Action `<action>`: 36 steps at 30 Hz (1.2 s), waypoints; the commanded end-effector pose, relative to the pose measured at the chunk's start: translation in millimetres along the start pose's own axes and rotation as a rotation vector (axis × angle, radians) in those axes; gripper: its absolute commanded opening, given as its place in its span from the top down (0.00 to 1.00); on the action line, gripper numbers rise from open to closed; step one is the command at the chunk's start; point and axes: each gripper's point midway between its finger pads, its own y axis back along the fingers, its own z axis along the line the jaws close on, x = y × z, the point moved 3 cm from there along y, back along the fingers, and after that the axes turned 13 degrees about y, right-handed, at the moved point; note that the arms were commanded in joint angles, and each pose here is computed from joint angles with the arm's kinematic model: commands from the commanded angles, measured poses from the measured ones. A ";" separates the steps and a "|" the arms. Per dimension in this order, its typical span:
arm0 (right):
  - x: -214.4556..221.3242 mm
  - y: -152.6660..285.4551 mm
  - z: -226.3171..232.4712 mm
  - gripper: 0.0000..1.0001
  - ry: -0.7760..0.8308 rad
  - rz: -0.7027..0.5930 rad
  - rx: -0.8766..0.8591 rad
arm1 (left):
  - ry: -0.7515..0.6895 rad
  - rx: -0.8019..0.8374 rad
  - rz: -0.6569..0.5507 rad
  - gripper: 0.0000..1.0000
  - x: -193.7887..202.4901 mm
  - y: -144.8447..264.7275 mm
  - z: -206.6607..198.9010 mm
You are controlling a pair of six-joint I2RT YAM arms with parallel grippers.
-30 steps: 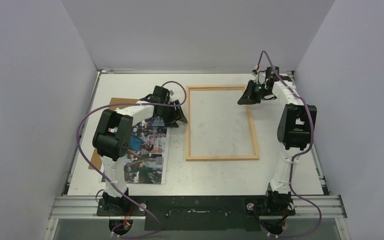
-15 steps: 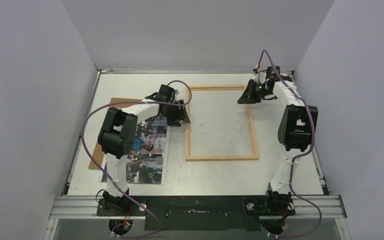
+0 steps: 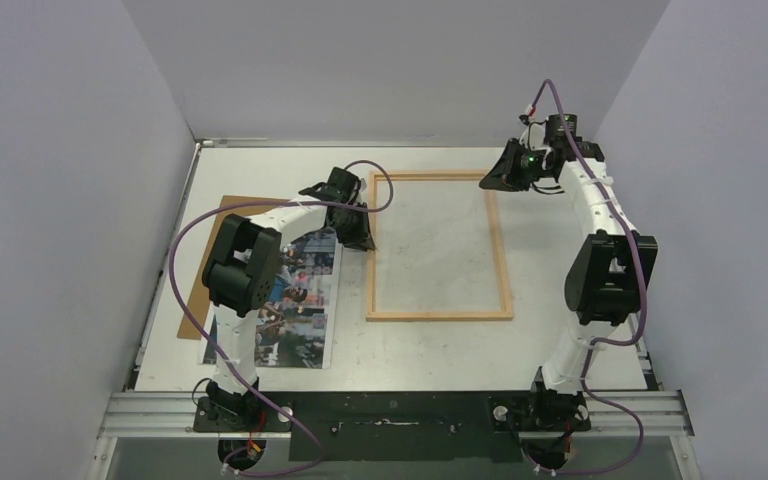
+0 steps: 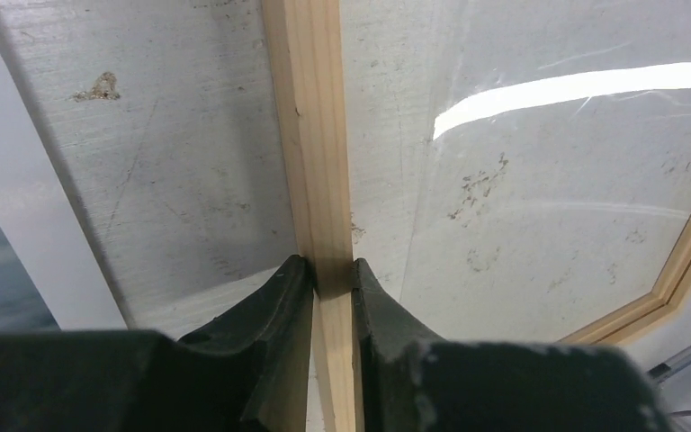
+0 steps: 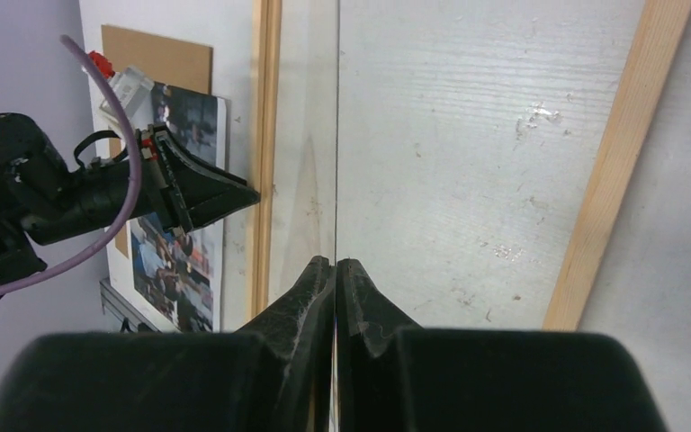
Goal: Put the photo into the frame
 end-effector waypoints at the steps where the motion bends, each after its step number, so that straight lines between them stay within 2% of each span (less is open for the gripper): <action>1: -16.6 30.7 33.6 1.00 0.003 -0.096 0.003 | -0.064 -0.092 0.000 0.97 -3.6 2.9 23.0; 9: -18.0 54.3 75.1 1.00 -0.058 -0.161 -0.051 | -0.136 -0.005 0.032 1.00 -1.6 23.9 32.3; 13: -29.7 67.8 109.0 1.00 -0.050 -0.219 -0.088 | -0.072 0.072 0.032 0.95 -14.7 37.7 43.4; 16: -33.0 72.9 132.0 1.00 -0.038 -0.220 -0.108 | -0.045 0.149 0.043 0.83 -20.6 48.8 42.2; 20: -36.7 79.5 162.1 1.00 -0.051 -0.250 -0.129 | -0.047 0.249 0.033 0.60 -23.3 68.1 22.7; 22: -41.5 82.6 173.2 1.00 -0.086 -0.280 -0.152 | -0.037 0.289 0.015 0.53 -28.4 80.0 13.1; 25: -45.3 82.9 182.5 1.00 -0.149 -0.300 -0.165 | 0.008 0.326 -0.026 0.50 -40.4 100.4 7.8; 28: -46.0 78.1 188.2 1.00 -0.189 -0.311 -0.185 | 0.059 0.279 -0.094 0.48 -53.1 117.8 16.5; 33: -55.0 68.1 196.3 1.00 -0.273 -0.337 -0.262 | 0.233 0.011 -0.287 0.48 -76.1 140.3 71.6; 36: -69.0 67.2 212.9 1.00 -0.303 -0.347 -0.356 | 0.297 -0.045 -0.387 0.48 -89.3 153.5 94.7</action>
